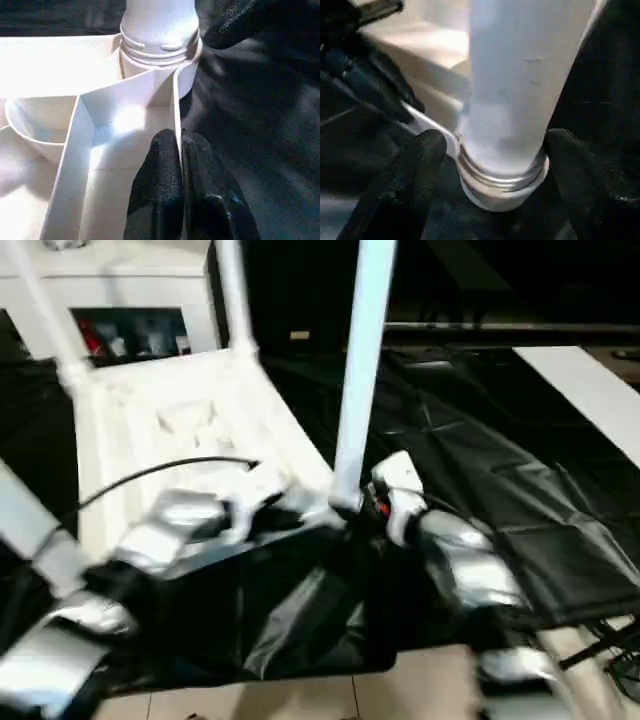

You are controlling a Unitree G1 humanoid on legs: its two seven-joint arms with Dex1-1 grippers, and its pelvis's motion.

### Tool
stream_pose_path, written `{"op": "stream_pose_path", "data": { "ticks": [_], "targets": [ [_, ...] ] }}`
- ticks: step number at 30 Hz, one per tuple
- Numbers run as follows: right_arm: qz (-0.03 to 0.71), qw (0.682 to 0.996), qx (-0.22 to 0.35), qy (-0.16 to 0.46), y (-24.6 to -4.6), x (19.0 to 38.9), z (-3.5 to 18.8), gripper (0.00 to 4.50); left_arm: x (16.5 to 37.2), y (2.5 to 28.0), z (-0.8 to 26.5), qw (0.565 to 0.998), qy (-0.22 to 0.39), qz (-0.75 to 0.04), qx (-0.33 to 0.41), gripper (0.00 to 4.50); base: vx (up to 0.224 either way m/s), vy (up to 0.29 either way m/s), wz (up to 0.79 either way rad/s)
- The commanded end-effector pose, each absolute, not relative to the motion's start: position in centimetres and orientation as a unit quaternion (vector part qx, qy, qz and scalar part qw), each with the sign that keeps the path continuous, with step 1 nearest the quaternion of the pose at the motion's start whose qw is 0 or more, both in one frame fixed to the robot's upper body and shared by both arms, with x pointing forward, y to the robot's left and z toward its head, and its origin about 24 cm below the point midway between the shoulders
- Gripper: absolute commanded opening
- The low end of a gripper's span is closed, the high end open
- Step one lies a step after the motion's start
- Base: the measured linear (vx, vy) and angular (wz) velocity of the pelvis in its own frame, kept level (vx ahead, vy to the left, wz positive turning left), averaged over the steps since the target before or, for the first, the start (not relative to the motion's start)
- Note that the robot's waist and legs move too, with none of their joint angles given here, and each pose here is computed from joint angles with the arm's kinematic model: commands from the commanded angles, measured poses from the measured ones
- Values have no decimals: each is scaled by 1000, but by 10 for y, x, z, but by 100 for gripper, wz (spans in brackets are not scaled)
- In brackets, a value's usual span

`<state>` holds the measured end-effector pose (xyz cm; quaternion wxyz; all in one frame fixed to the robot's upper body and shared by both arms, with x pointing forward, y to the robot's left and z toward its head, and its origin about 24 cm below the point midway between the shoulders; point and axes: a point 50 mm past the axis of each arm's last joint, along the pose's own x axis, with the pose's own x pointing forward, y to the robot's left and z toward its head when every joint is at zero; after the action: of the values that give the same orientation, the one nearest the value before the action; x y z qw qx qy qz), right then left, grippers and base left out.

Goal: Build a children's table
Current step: Rotate leg to tighten

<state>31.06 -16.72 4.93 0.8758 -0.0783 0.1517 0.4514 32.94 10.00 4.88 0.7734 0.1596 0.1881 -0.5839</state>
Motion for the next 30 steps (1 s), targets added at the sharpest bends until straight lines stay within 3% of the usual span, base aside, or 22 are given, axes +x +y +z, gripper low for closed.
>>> {"op": "stream_pose_path", "data": {
  "ticks": [1, 8, 20, 24, 27, 30],
  "targets": [
    [492, 851, -75, 165, -154, 304, 45, 346, 322, 88, 50, 745, 179, -623, 155, 0, 0, 0, 0],
    [522, 832, -78, 171, -149, 301, 44, 346, 318, 93, 49, 734, 184, -635, 155, 0, 0, 0, 0],
    [512, 835, -89, 182, -150, 301, 38, 260, 319, 95, 49, 740, 187, -626, 158, 0, 0, 0, 0],
    [481, 855, -74, 181, -150, 304, 35, 252, 322, 94, 48, 755, 190, -608, 156, 0, 0, 0, 0],
    [421, 888, -34, 184, -148, 309, 27, 251, 330, 90, 46, 789, 194, -562, 154, 0, 0, 0, 0],
    [321, 919, -14, 227, -145, 310, 6, 248, 340, 77, 44, 831, 204, -499, 140, 0, 0, 0, 0]
  ]
}}
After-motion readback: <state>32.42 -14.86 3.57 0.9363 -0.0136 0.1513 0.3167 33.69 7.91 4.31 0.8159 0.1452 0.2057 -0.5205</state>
